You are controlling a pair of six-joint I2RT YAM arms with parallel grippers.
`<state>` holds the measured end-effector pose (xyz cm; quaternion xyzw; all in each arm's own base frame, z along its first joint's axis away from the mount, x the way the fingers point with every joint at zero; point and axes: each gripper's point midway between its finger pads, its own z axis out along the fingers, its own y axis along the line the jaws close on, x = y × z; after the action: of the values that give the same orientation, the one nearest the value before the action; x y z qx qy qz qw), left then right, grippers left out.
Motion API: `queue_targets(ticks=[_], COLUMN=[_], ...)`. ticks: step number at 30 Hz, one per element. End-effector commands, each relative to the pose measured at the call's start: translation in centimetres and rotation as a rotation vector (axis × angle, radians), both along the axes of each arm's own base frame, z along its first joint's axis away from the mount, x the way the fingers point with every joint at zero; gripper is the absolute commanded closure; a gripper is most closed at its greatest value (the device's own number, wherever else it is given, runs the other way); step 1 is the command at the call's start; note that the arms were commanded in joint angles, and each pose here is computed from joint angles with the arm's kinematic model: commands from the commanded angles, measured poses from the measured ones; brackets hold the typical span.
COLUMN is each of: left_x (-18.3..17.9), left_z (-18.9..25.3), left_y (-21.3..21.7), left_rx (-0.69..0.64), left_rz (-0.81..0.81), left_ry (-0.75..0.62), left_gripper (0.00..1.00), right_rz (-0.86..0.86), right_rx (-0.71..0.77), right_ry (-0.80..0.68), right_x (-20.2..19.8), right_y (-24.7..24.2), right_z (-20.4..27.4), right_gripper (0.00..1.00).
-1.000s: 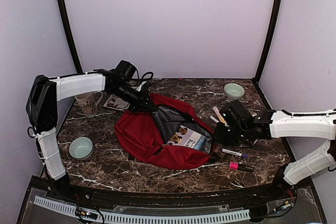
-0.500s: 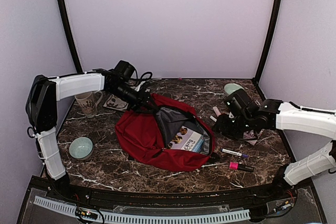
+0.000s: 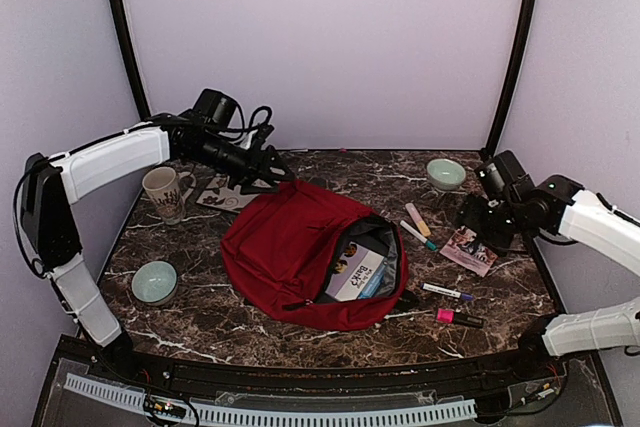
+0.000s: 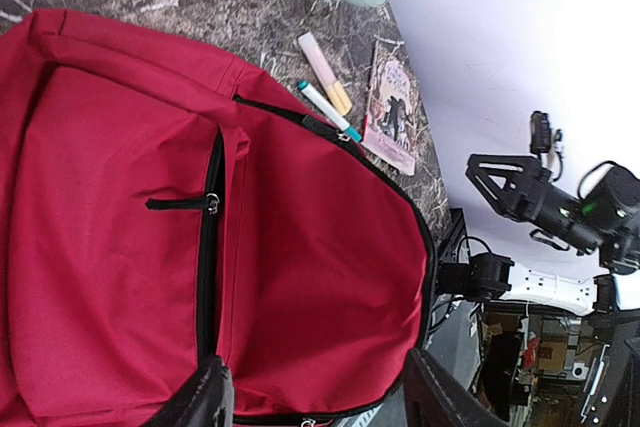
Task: Pack the student bag
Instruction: Adjust the book at the corner of the board.
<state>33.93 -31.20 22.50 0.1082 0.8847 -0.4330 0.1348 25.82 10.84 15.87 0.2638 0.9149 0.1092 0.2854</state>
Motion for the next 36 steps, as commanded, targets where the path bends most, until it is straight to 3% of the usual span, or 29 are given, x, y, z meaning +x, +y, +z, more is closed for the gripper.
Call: queue_targets(ticks=[1, 15, 27, 30, 33, 36], left_x=[-1.1, -5.0, -6.5, -6.6, -6.7, -6.6], left_z=[2.9, 3.0, 2.8, 2.8, 2.9, 2.9], left_y=[1.2, 4.4, 6.9, 7.2, 7.4, 7.4], left_rx=[0.003, 0.065, 0.095, 0.089, 0.087, 0.088], left_rz=[0.019, 0.119, 0.222, 0.241, 0.253, 0.259], left_ry=[-0.081, -0.081, -0.075, -0.075, -0.078, -0.083], left_gripper=[0.39, 0.41, 0.44, 0.45, 0.45, 0.45], right_rz=[-0.135, -0.219, -0.144, -0.132, -0.133, -0.137], right_rx=[-0.063, 0.145, 0.220, 0.220, 0.217, 0.215], right_ry=[0.066, 0.170, 0.208, 0.222, 0.226, 0.210], right_x=[-1.2, 0.7, 2.5, 2.3, 1.9, 1.5], right_y=[-4.9, -9.5, -9.0, -8.9, -9.0, -9.3], right_z=[-1.9, -9.5, -13.8, -14.6, -15.4, -15.9], right_gripper=[0.16, 0.26, 0.60, 0.73, 0.96, 1.00])
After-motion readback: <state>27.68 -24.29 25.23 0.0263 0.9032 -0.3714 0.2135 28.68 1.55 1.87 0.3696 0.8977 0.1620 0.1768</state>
